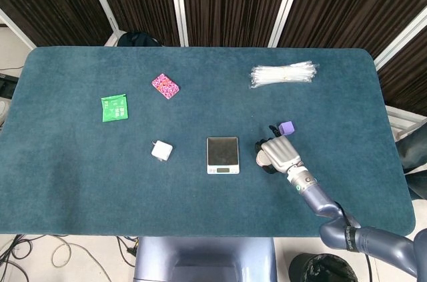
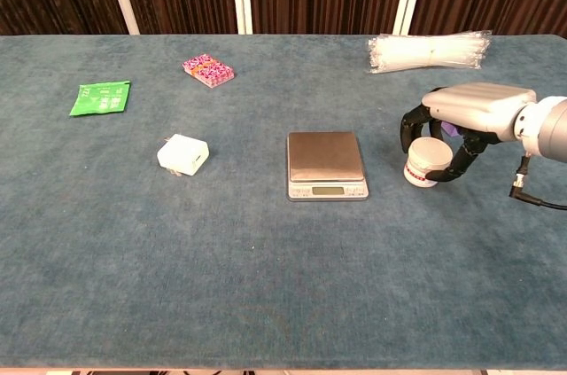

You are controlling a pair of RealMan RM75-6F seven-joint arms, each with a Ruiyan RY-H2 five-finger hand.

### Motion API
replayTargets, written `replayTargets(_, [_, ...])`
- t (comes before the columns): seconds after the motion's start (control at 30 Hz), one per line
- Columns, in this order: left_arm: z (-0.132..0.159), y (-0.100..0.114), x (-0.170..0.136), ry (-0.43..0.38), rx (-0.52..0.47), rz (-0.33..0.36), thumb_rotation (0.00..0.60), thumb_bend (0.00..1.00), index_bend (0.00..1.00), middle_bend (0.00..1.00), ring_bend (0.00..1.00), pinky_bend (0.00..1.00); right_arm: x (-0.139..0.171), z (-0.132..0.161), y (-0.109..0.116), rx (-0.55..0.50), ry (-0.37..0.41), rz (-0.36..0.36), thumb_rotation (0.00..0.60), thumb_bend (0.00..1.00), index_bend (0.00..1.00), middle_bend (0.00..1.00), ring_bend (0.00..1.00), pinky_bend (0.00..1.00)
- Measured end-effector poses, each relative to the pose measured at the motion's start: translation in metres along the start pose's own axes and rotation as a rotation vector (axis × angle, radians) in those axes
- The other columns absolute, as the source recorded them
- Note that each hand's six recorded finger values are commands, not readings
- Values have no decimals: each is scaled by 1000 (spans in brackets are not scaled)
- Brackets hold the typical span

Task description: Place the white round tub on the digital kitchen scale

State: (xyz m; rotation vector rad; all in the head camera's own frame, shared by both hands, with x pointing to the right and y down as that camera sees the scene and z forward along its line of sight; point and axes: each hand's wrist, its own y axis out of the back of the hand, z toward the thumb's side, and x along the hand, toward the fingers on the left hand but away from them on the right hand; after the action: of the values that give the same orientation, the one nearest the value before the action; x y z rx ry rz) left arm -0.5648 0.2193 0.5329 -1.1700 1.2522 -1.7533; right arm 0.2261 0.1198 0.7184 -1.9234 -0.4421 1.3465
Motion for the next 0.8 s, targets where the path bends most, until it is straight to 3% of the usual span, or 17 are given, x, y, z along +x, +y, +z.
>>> replayTargets(0.3, [0, 1, 0, 3, -10, 4, 600, 737, 44, 0, 0, 0, -4, 8, 11, 14, 17, -21, 600, 385, 449, 487, 486, 332])
replayTargets(0.63, [0, 3, 0, 4, -26, 4, 600, 737, 44, 0, 0, 0, -18, 44, 42, 46, 87, -76, 600, 385, 450, 487, 486, 511])
replayTargets(0.67, [0, 3, 0, 4, -28, 4, 600, 737, 44, 0, 0, 0, -21, 50, 45, 48, 96, -81, 600, 385, 450, 487, 486, 453])
replayTargets(0.77, [-1, 4, 1, 7, -34, 6, 600, 737, 44, 0, 0, 0, -29, 67, 52, 50, 118, -91, 600, 384, 450, 487, 486, 100])
replayTargets(0.8, [-1, 4, 1, 8, -35, 5, 600, 737, 44, 0, 0, 0, -31, 71, 53, 51, 124, -92, 600, 385, 450, 487, 486, 75])
